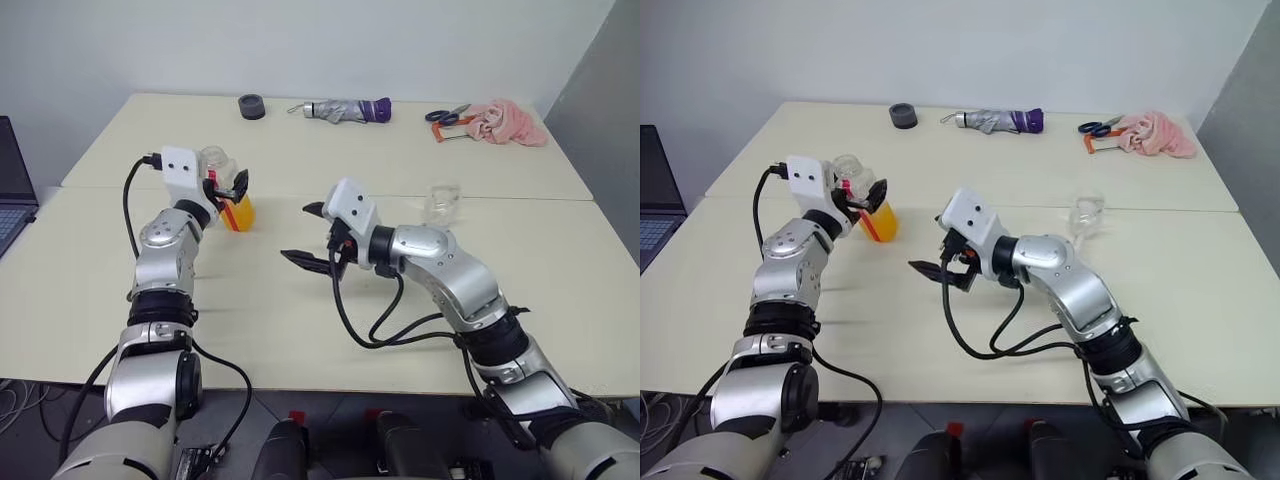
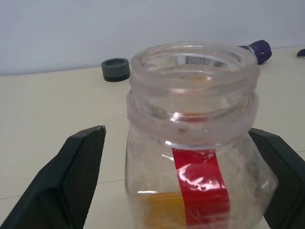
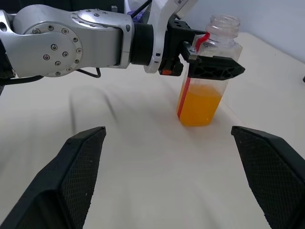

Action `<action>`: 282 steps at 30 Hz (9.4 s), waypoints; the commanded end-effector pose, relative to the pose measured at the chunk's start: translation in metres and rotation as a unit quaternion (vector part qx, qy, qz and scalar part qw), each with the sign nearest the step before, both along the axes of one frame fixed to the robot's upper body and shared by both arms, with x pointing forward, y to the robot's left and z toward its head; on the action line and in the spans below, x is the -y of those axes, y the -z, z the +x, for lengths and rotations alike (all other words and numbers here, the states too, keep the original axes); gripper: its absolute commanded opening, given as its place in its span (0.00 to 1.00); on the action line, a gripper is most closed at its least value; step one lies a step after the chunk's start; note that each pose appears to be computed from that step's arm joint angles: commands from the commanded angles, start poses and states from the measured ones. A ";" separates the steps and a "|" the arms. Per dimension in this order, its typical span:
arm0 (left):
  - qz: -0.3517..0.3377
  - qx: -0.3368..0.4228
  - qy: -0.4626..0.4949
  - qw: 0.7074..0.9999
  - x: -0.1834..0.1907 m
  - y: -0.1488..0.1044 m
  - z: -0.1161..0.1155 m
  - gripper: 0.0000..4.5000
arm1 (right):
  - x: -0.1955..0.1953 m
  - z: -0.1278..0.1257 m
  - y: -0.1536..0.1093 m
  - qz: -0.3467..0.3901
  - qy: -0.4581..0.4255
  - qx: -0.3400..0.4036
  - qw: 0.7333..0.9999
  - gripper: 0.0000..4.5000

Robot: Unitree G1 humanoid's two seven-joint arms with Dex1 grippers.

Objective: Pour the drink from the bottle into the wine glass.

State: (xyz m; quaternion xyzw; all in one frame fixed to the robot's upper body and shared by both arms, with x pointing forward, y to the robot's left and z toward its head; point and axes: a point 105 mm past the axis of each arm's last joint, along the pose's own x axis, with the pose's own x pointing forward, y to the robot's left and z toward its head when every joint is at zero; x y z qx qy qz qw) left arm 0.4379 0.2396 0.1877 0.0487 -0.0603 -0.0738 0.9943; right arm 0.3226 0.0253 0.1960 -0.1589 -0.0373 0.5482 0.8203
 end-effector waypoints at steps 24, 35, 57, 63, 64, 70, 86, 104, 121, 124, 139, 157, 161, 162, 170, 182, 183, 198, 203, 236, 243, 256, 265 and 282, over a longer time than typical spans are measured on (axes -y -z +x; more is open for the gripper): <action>0.028 0.001 -0.016 0.999 0.000 0.037 -0.030 0.99 | 0.027 -0.017 0.010 0.004 0.028 -0.016 0.999 1.00; 0.049 0.005 -0.019 0.999 -0.002 0.048 -0.075 0.99 | 0.052 -0.026 0.015 0.010 0.057 -0.029 0.998 1.00; 0.184 -0.096 0.458 0.864 0.085 0.022 -0.149 0.99 | 0.216 0.069 -0.005 0.087 0.428 -0.298 0.849 1.00; 0.195 -0.092 0.487 0.847 0.097 0.021 -0.150 0.99 | 0.216 0.078 0.014 0.063 0.410 -0.399 0.818 1.00; 0.196 -0.090 0.488 0.846 0.099 0.021 -0.150 0.99 | 0.215 0.079 0.018 0.058 0.406 -0.413 0.813 1.00; 0.202 -0.085 0.494 0.842 0.103 0.020 -0.149 0.99 | 0.211 0.088 0.024 0.042 0.388 -0.444 0.806 1.00; 0.221 -0.074 0.498 0.835 0.107 0.022 -0.143 1.00 | 0.196 0.103 0.038 0.017 0.359 -0.446 0.820 0.71; 0.211 -0.082 0.493 0.840 0.103 0.027 -0.143 1.00 | 0.181 0.114 -0.001 0.130 0.309 -0.413 0.846 0.04; 0.206 -0.094 0.478 0.849 0.089 0.022 -0.135 1.00 | 0.139 0.115 -0.002 0.164 0.347 -0.078 0.920 0.04; 0.206 -0.096 0.477 0.849 0.087 0.021 -0.134 1.00 | 0.131 0.105 0.012 0.168 0.347 -0.088 0.919 0.04; 0.193 -0.107 0.485 0.846 0.088 0.023 -0.136 1.00 | 0.128 0.029 0.091 0.153 0.370 -0.137 0.906 0.04; 0.152 -0.081 0.463 0.870 0.083 0.011 -0.138 1.00 | 0.130 -0.010 0.128 0.086 0.331 -0.098 0.935 0.04; 0.129 -0.061 0.425 0.894 0.076 0.005 -0.137 1.00 | 0.118 0.008 0.094 0.121 0.306 -0.026 0.944 0.04; 0.123 -0.062 0.417 0.898 0.074 0.005 -0.138 1.00 | 0.112 0.012 0.087 0.129 0.295 -0.017 0.947 0.04; 0.109 -0.046 0.343 0.932 0.056 0.000 -0.138 1.00 | 0.077 0.051 0.072 0.145 0.253 0.006 0.957 0.04; 0.114 -0.046 0.311 0.942 0.043 -0.007 -0.145 1.00 | 0.028 0.069 0.074 0.148 0.179 -0.002 0.973 0.04; 0.114 -0.046 0.312 0.942 0.043 -0.008 -0.145 1.00 | 0.027 0.069 0.075 0.149 0.177 -0.004 0.973 0.04; 0.122 -0.035 0.327 0.936 0.052 -0.015 -0.140 1.00 | 0.033 0.071 0.082 0.143 0.186 -0.014 0.972 0.56; 0.121 -0.027 0.334 0.935 0.056 -0.018 -0.139 1.00 | 0.036 0.070 0.083 0.143 0.189 -0.014 0.971 0.96; 0.050 -0.019 0.003 0.999 -0.005 0.054 -0.120 1.00 | 0.095 -0.044 0.052 0.079 0.073 0.019 0.994 0.99; 0.053 -0.016 0.010 0.998 -0.009 0.049 -0.106 1.00 | 0.088 -0.066 0.040 0.066 0.032 0.023 0.997 0.99; 0.058 -0.005 0.005 0.998 -0.019 0.031 -0.081 1.00 | 0.084 -0.062 0.033 0.060 0.037 0.025 0.997 0.99; 0.067 -0.014 0.015 0.998 -0.022 0.024 -0.064 1.00 | 0.082 -0.062 0.034 0.058 0.037 0.024 0.997 0.99; 0.062 -0.016 0.048 0.997 -0.015 0.009 -0.025 1.00 | 0.078 -0.061 0.026 0.058 0.032 0.038 0.997 0.99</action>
